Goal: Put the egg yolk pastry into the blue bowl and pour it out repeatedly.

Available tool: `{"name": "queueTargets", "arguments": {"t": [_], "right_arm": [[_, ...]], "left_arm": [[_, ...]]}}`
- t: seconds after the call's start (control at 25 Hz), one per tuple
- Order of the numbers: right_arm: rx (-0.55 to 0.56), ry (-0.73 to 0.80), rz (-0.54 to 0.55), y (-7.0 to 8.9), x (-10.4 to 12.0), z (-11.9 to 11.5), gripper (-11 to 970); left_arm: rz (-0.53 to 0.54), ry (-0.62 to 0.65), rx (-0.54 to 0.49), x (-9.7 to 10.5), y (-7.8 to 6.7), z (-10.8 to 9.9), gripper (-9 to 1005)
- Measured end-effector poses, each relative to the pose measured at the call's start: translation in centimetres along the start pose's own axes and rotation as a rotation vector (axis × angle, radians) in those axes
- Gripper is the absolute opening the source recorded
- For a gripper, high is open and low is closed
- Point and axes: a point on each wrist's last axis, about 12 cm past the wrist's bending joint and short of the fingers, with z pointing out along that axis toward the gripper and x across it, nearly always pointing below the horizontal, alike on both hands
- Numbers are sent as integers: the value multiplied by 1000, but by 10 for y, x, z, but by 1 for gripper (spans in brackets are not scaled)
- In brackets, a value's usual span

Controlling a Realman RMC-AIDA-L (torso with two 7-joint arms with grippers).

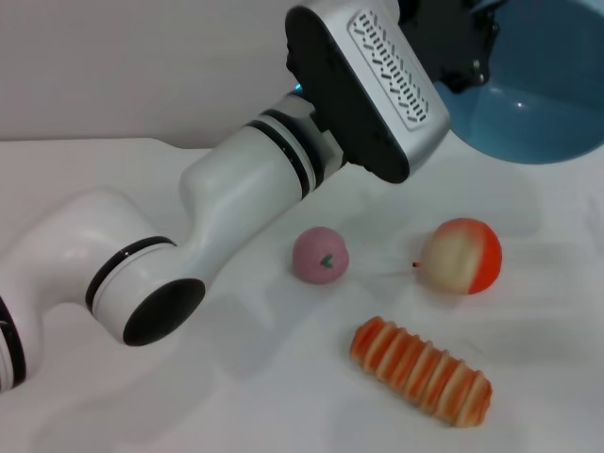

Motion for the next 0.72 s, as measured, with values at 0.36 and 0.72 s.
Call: {"name": "queueTargets", "arguments": {"t": [0.36,0.72], "right_arm": [[-3,-2,0,1,-1,1,613],[-18,-22,22,4,0,-2,613]], "left_arm": [[-1,6,12,1,-2,2,0],[-266,277,20,12,41,14,-2]]}}
